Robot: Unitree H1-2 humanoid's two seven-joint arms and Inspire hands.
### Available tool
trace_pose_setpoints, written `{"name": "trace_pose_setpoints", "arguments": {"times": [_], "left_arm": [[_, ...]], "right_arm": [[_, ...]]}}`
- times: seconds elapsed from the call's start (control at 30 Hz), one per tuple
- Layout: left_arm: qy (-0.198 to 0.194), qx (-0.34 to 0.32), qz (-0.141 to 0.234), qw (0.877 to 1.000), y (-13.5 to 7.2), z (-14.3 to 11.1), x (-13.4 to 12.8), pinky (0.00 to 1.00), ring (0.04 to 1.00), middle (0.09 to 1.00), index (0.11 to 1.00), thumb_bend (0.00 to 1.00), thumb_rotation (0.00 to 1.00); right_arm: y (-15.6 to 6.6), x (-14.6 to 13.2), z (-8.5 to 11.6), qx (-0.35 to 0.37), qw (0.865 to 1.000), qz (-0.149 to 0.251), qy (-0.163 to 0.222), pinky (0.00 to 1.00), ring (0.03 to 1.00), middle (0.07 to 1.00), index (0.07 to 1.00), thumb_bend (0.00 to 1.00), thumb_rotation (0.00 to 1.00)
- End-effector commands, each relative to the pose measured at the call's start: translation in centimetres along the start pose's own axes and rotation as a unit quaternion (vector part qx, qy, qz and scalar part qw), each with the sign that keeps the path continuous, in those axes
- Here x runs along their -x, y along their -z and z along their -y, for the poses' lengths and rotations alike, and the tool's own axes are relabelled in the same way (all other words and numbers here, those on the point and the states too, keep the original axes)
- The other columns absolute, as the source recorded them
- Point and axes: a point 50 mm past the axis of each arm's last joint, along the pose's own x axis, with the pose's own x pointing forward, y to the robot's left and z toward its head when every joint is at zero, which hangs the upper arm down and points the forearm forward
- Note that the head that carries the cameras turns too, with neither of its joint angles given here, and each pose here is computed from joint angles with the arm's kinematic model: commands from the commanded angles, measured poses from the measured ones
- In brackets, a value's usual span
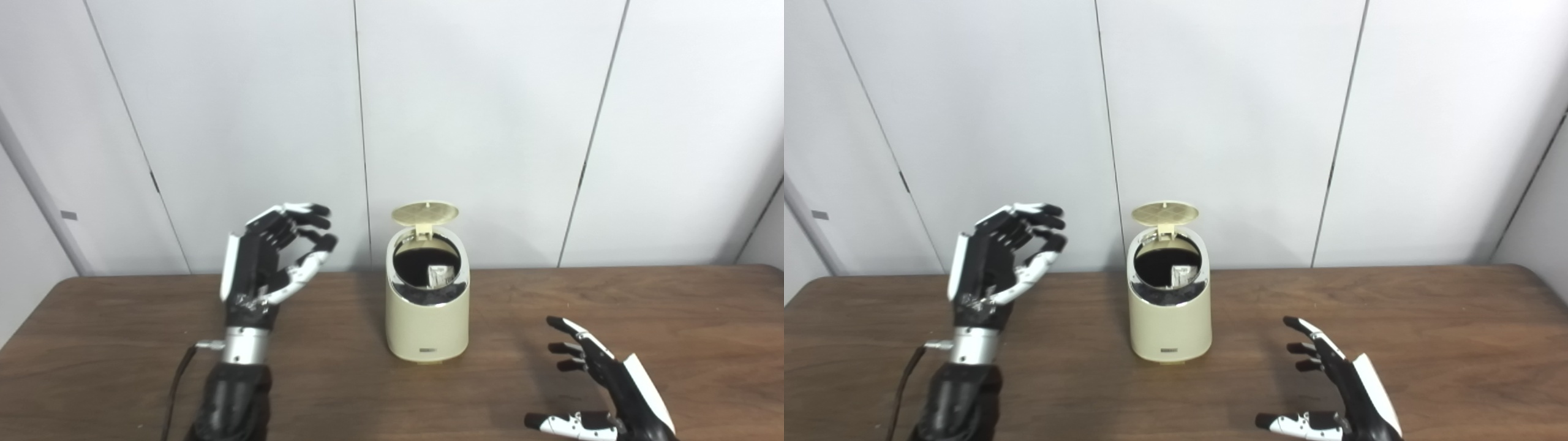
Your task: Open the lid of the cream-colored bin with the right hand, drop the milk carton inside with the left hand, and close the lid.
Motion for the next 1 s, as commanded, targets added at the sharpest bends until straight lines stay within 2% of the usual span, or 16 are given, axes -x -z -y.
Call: {"name": "trace_pose_setpoints", "arguments": {"times": [0.0, 0.07, 0.17, 0.27, 0.57, 0.7, 0.8, 0.9, 0.97], "left_arm": [[0.015, -0.006, 0.001, 1.0, -2.0, -1.4, -0.7, 0.56, 0.679, 0.757, 0.754, 0.73, 0.25], [0.012, -0.012, -0.036, 0.999, -2.3, -2.2, 0.2, 0.6, 0.695, 0.765, 0.777, 0.72, 0.23], [-0.009, 0.014, -0.093, 0.995, -2.7, -3.0, 1.6, 0.64, 0.724, 0.773, 0.793, 0.69, 0.18], [-0.029, 0.027, -0.128, 0.991, -2.9, -3.5, 2.9, 0.65, 0.732, 0.778, 0.796, 0.67, 0.13], [-0.025, 0.031, -0.189, 0.981, -2.4, -4.7, 6.1, 0.62, 0.745, 0.821, 0.833, 0.67, 0.01], [-0.023, 0.02, -0.215, 0.976, -1.4, -4.8, 7.6, 0.6, 0.742, 0.816, 0.838, 0.68, 0.02], [-0.019, -0.004, -0.229, 0.973, -0.7, -4.8, 8.4, 0.6, 0.717, 0.777, 0.829, 0.68, 0.03], [-0.013, -0.036, -0.237, 0.971, -0.1, -4.8, 9.1, 0.55, 0.671, 0.719, 0.778, 0.66, 0.01], [-0.005, -0.062, -0.235, 0.97, 0.2, -4.8, 9.4, 0.51, 0.629, 0.688, 0.738, 0.67, 0.05]], "right_arm": [[-1.5, -1.0, 0.8, 0.001, 0.999, 0.039, 0.008, 0.68, 0.785, 0.899, 0.869, 0.7, 0.09], [-1.7, -1.1, 0.8, 0.002, 0.999, 0.041, 0.007, 0.67, 0.788, 0.9, 0.871, 0.71, 0.1], [-1.8, -1.2, 0.9, -0.004, 0.999, 0.046, 0.007, 0.66, 0.787, 0.899, 0.869, 0.71, 0.08], [-1.9, -1.4, 0.9, -0.003, 0.999, 0.049, 0.006, 0.65, 0.784, 0.896, 0.865, 0.71, 0.08], [-2.1, -1.6, 0.9, -0.004, 0.999, 0.048, 0.004, 0.63, 0.782, 0.895, 0.861, 0.71, 0.09], [-2.1, -1.6, 0.9, -0.006, 0.999, 0.049, 0.003, 0.63, 0.78, 0.892, 0.864, 0.71, 0.07], [-2.1, -1.5, 0.8, -0.008, 0.999, 0.048, 0.002, 0.63, 0.783, 0.896, 0.867, 0.71, 0.07], [-2.1, -1.6, 0.8, -0.009, 0.999, 0.047, 0.0, 0.64, 0.784, 0.9, 0.869, 0.71, 0.08], [-2.2, -1.7, 0.8, -0.009, 0.999, 0.047, 0.0, 0.64, 0.785, 0.9, 0.869, 0.71, 0.07]]}}
